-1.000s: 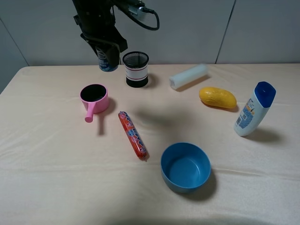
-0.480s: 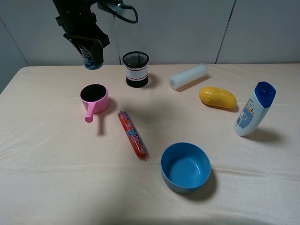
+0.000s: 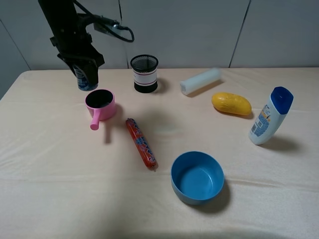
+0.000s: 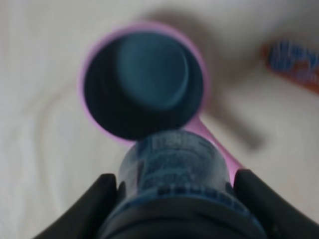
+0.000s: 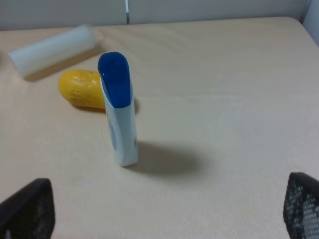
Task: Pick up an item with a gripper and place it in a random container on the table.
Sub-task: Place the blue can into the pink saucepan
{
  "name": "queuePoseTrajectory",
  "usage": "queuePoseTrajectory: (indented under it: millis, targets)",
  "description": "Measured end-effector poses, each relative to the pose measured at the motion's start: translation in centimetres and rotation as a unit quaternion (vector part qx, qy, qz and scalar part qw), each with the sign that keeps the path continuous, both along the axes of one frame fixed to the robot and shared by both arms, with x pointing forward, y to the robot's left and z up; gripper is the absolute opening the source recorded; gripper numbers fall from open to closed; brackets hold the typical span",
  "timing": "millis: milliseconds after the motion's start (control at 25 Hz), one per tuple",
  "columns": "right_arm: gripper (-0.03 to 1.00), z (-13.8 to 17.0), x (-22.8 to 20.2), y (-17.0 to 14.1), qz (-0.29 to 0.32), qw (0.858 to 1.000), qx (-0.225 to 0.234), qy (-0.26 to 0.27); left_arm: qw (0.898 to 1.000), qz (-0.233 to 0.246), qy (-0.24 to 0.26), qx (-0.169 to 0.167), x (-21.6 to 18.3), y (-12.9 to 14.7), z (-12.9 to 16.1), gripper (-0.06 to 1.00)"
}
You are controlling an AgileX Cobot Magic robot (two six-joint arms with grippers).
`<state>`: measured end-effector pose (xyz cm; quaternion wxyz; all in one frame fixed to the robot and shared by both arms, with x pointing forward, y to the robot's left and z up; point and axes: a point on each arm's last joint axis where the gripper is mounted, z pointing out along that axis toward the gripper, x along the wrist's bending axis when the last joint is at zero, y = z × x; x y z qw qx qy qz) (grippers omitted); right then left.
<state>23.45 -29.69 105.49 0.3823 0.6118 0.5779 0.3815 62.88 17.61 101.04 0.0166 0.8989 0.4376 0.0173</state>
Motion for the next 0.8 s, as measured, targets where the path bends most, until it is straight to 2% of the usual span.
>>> queuePoseTrajectory:
  millis: [120, 360, 800]
  targets:
    - [0.69, 0.0, 0.0, 0.0, 0.000, 1.000, 0.000, 0.000, 1.000, -0.001, 0.018, 0.006, -0.7, 0.2, -1.6, 0.51]
    - [0.69, 0.0, 0.0, 0.0, 0.000, 1.000, 0.000, 0.000, 1.000, -0.001, 0.003, 0.001, -1.3, 0.4, -4.6, 0.51]
    - [0.69, 0.0, 0.0, 0.0, 0.000, 1.000, 0.000, 0.000, 0.997, -0.002, -0.079, -0.025, -0.1, 0.0, -5.1, 0.51]
